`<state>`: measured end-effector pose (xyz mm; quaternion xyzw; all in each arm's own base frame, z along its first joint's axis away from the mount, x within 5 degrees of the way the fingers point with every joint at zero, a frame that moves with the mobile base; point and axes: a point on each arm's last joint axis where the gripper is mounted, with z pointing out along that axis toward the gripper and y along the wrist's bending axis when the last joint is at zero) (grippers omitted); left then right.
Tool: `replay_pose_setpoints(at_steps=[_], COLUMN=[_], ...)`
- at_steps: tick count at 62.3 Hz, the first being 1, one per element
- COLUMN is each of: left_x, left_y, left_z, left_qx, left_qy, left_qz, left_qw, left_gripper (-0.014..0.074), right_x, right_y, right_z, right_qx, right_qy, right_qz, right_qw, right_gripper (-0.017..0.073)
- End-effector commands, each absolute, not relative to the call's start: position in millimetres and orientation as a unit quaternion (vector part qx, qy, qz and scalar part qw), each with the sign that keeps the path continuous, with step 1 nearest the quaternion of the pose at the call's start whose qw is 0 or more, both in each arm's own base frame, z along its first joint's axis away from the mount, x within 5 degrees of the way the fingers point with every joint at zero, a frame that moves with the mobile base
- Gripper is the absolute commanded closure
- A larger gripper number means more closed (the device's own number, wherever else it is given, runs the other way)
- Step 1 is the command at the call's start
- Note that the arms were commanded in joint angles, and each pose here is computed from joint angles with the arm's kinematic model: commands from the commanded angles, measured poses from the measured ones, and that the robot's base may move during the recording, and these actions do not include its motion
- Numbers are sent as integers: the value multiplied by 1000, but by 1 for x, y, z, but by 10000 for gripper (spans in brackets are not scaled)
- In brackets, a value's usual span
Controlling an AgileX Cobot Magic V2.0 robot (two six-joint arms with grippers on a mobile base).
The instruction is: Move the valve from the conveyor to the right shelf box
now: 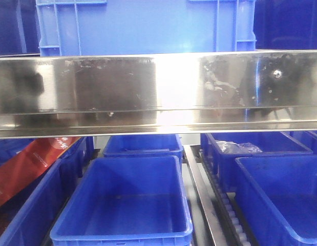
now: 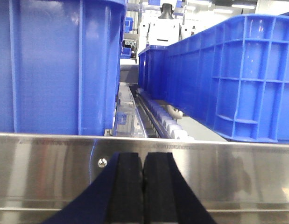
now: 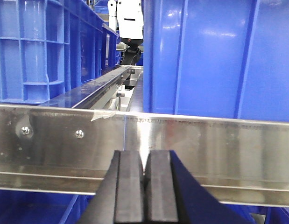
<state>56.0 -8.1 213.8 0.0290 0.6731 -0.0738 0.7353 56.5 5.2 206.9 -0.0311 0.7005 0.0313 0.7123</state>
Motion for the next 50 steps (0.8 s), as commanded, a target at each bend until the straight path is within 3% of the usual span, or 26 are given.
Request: replay_pose_setpoints(at_steps=[1,14,50], left_x=[55,56,56], left_y=[-7,-3,-6], left_z=[216,216,216], left_qx=[16,-3,15], left_qy=[663,663,663], left_qz=[-69,-45,-62], left_qw=[746,747,746], left_gripper=[704,704,704], right_x=[56,56,56], right_y=[5,5,5], right_z=[209,209,209], right_qx=[-36,-36,-36], right_qy=[693,693,693], right_qz=[25,25,25], right_qw=[719,719,719], right_gripper=[727,727,727])
